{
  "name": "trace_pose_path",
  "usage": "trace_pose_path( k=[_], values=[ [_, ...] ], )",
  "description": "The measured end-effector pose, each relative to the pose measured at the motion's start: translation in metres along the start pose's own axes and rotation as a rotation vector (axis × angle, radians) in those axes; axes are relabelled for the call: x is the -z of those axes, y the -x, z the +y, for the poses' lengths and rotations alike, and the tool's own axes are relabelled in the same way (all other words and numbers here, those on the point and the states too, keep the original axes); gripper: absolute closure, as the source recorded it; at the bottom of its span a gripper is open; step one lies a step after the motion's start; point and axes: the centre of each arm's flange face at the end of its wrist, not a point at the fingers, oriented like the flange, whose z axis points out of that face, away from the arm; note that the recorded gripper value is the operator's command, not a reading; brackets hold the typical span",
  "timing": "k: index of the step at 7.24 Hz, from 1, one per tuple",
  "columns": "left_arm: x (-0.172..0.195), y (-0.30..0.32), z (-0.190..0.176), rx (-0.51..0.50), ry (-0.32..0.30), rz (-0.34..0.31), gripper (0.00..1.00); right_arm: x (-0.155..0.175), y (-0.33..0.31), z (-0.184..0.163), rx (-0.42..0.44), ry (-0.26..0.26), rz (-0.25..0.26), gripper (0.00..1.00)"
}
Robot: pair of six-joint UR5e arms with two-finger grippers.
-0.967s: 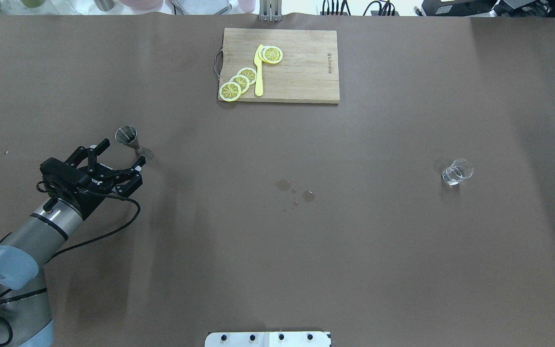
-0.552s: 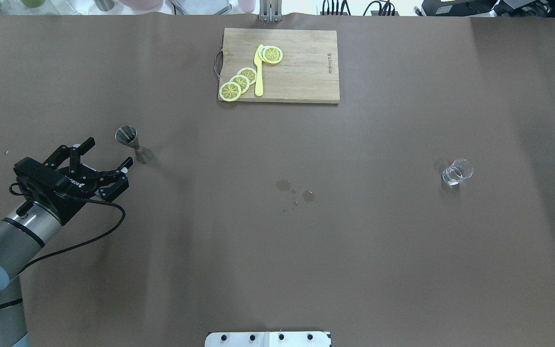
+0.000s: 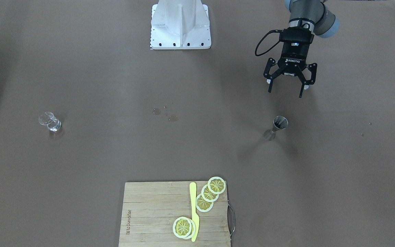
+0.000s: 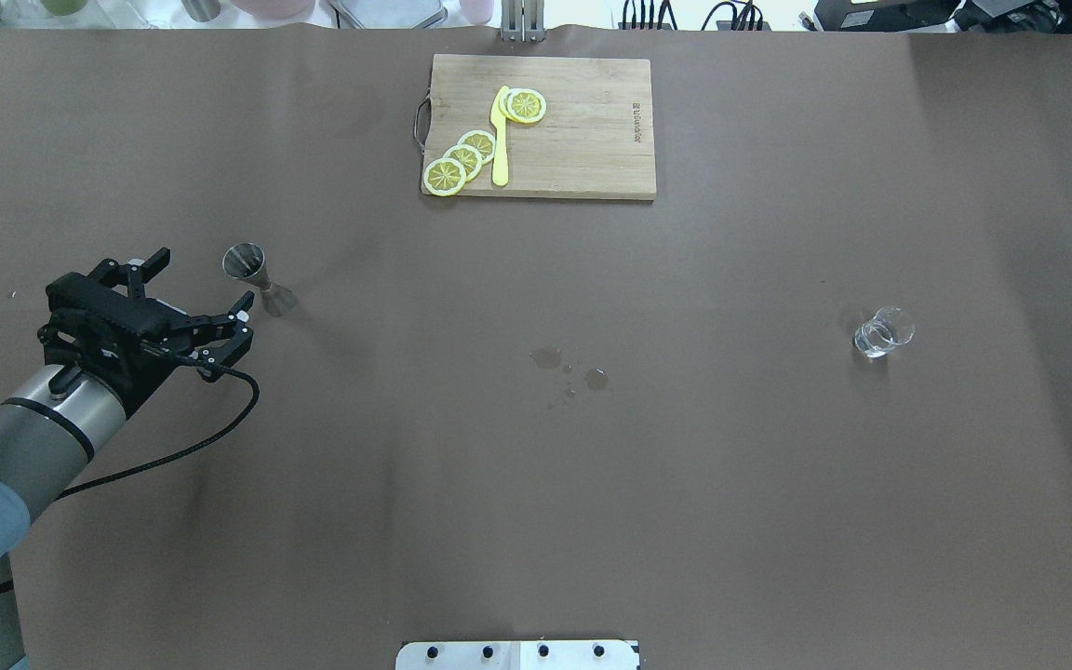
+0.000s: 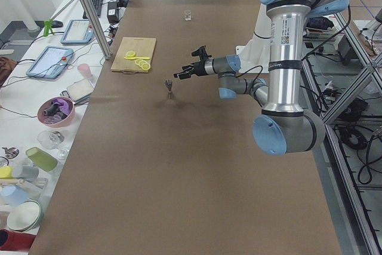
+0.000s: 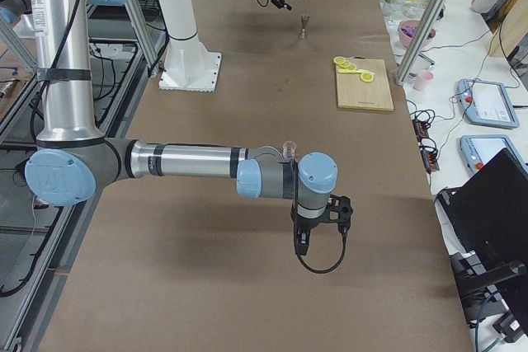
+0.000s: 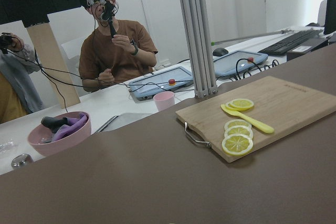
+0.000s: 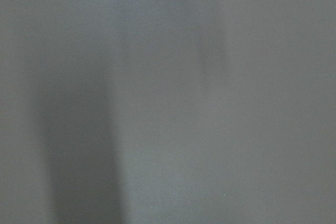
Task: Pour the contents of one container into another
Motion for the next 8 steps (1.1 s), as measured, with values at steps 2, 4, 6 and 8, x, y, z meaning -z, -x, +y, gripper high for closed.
trace_pose_path(
  k=[2,4,6,8],
  values=[
    [-0.023,-0.003,-0.055,0.005,0.069,0.046,0.02,-0.002,-0.002,0.000,-0.003,0.003,0.002,0.00],
    [-0.044,-0.020,-0.101,-0.003,0.152,0.085,0.02,-0.003,-0.003,0.001,-0.005,0.006,0.003,0.00],
    [-0.063,-0.036,-0.113,-0.021,0.289,0.135,0.02,-0.001,-0.001,0.001,-0.002,0.003,0.001,0.00],
    [-0.080,-0.014,-0.111,0.001,0.426,0.196,0.02,0.000,0.000,0.000,-0.002,0.001,-0.003,0.00]
  ],
)
